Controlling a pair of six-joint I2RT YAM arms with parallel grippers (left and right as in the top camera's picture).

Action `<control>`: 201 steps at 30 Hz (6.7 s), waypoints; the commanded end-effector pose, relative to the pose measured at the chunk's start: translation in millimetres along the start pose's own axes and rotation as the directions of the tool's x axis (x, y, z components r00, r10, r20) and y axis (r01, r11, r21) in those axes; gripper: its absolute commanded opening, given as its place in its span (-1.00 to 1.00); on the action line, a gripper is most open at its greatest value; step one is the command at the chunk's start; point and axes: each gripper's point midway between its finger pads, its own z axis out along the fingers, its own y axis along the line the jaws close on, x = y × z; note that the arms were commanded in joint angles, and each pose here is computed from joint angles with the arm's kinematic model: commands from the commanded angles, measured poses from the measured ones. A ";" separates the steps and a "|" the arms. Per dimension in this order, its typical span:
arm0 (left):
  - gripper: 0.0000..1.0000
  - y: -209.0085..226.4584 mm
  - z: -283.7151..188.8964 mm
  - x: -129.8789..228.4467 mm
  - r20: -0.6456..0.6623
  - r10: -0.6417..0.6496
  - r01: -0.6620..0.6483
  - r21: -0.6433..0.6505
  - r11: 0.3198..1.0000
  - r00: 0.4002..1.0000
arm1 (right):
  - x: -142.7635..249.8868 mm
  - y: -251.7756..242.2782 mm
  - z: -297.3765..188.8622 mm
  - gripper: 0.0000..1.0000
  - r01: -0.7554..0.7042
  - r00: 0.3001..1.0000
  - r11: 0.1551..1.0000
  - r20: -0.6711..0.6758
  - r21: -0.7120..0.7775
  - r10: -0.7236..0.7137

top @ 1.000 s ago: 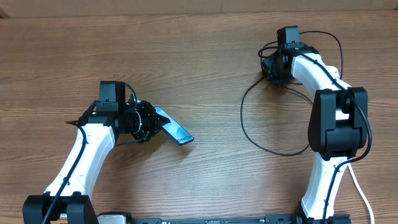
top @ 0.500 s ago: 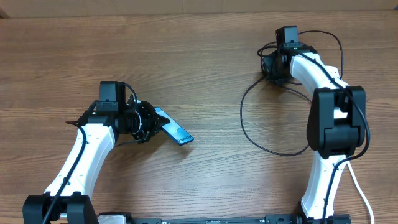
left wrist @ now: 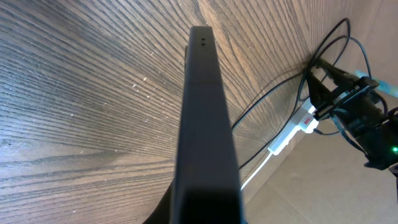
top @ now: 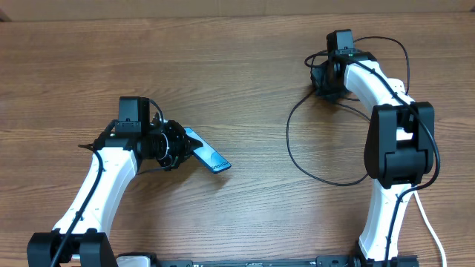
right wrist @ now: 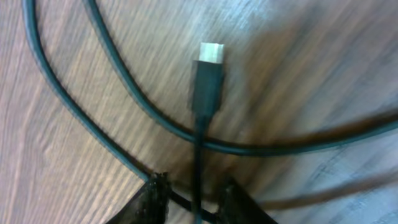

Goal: Plug charger to phone and switch on socket

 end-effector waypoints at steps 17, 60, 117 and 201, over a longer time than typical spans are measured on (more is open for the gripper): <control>-0.92 -10.8 -4.0 4.0 -0.029 0.055 -0.054 0.047 0.997 0.998 | -22.5 20.7 -16.5 -0.92 0.211 0.975 0.977 0.074 -0.015 -0.209; -0.92 -122.8 -52.2 113.5 -0.125 0.777 -0.459 0.745 0.485 0.617 | 254.9 -174.2 -373.4 -0.92 0.488 0.595 0.244 0.116 -0.838 -0.795; -0.92 -127.9 -52.6 110.3 -0.128 0.762 -0.453 0.737 0.502 0.635 | 334.2 -115.1 -288.0 -0.92 0.834 0.175 0.129 0.036 -0.537 -0.984; -0.91 -129.6 -46.8 102.9 -0.154 0.705 -0.426 0.701 0.572 0.693 | 343.0 -107.4 -305.9 -0.92 0.776 0.224 0.148 0.050 -0.613 -0.973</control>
